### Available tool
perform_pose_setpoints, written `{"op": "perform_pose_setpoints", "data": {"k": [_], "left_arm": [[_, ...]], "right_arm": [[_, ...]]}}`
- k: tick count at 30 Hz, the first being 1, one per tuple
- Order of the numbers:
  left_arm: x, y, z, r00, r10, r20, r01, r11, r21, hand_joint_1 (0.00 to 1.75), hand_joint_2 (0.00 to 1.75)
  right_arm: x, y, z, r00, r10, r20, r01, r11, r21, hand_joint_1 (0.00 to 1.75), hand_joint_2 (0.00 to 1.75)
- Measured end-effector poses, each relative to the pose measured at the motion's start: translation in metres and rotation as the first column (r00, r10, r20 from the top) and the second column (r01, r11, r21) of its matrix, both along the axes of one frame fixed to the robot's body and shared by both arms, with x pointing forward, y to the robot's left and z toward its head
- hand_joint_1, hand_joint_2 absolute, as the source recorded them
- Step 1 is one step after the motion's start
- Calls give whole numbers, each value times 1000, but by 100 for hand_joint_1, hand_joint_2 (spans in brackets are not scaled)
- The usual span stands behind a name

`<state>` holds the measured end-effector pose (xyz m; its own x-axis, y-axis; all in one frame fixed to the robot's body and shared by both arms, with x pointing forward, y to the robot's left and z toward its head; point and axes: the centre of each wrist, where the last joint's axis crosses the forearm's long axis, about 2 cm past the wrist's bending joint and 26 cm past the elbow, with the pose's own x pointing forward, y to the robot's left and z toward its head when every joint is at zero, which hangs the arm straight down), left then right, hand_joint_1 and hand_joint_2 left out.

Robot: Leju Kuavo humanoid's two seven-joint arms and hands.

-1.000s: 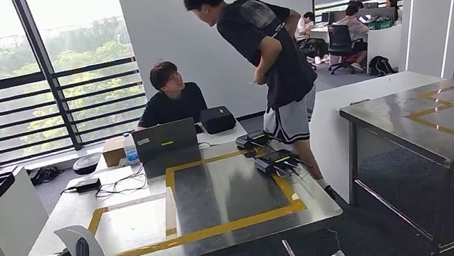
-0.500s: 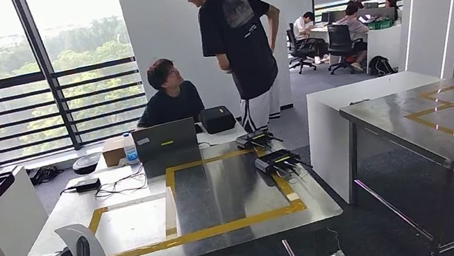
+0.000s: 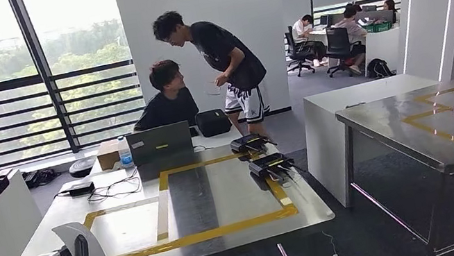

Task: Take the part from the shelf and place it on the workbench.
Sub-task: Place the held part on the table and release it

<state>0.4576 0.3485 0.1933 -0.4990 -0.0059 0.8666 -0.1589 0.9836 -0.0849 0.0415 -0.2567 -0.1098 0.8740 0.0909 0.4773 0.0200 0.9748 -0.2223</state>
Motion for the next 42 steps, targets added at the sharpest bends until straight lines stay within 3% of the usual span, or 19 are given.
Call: {"op": "perform_pose_setpoints", "data": {"k": [42], "left_arm": [[0,2,0,1000,20,3,-20,1000,-9,175,175]], "right_arm": [[0,-1,0,1000,-3,-13,3,1000,3,0,0]]}}
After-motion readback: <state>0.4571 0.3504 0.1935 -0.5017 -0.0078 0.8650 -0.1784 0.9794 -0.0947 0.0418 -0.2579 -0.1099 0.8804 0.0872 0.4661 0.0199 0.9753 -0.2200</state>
